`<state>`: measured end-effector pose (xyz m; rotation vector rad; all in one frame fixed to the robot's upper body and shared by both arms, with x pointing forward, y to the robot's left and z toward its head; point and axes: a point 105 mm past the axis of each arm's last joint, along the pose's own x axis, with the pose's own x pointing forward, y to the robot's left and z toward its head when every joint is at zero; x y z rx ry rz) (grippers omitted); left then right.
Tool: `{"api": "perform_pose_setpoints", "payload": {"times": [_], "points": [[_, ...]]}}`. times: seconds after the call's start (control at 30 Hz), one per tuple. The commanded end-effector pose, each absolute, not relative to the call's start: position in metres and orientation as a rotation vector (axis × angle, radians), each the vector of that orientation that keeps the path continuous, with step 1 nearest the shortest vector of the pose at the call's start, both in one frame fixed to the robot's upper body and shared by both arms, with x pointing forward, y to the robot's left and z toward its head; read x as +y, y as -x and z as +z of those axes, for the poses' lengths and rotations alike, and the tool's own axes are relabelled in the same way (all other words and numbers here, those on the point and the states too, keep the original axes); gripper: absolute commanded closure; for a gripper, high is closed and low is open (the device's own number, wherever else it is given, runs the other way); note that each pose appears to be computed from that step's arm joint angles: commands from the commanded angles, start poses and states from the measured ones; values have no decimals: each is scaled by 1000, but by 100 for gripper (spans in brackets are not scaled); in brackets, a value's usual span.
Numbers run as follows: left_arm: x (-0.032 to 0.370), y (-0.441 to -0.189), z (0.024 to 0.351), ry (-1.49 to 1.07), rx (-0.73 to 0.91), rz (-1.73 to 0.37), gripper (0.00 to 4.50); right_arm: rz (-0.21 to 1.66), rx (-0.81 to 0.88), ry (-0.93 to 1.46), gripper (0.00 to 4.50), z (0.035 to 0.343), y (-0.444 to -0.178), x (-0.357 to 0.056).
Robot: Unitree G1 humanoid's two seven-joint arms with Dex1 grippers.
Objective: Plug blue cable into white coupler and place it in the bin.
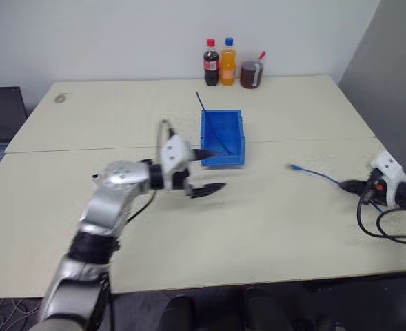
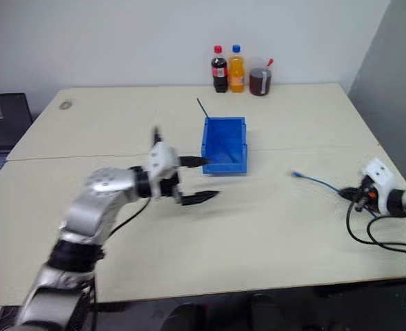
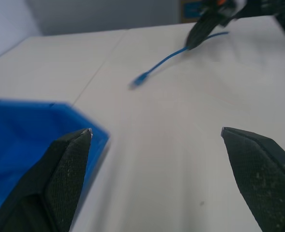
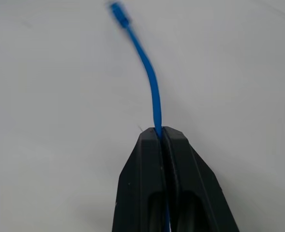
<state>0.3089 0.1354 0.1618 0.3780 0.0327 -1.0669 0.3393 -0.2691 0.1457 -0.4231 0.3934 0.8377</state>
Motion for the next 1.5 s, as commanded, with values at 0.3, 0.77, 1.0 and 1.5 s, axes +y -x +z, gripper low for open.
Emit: {"api": "perform_pose_setpoints", "payload": {"times": [0.3,0.77,1.0,1.5], "points": [[191,-179,99,-245,234,-551,0,1338,270,391,445,119,-338,-78],[200,-151,82,-242,293,-399,0,1404,352,378,232,76,-334,-52],[248,-213,103,-493,268,-588,0,1317,209,201,54,139,-310,-71],[217,-297,70,-716,332,-1180,0,1056,242,118,26,145,-265,-110]]}}
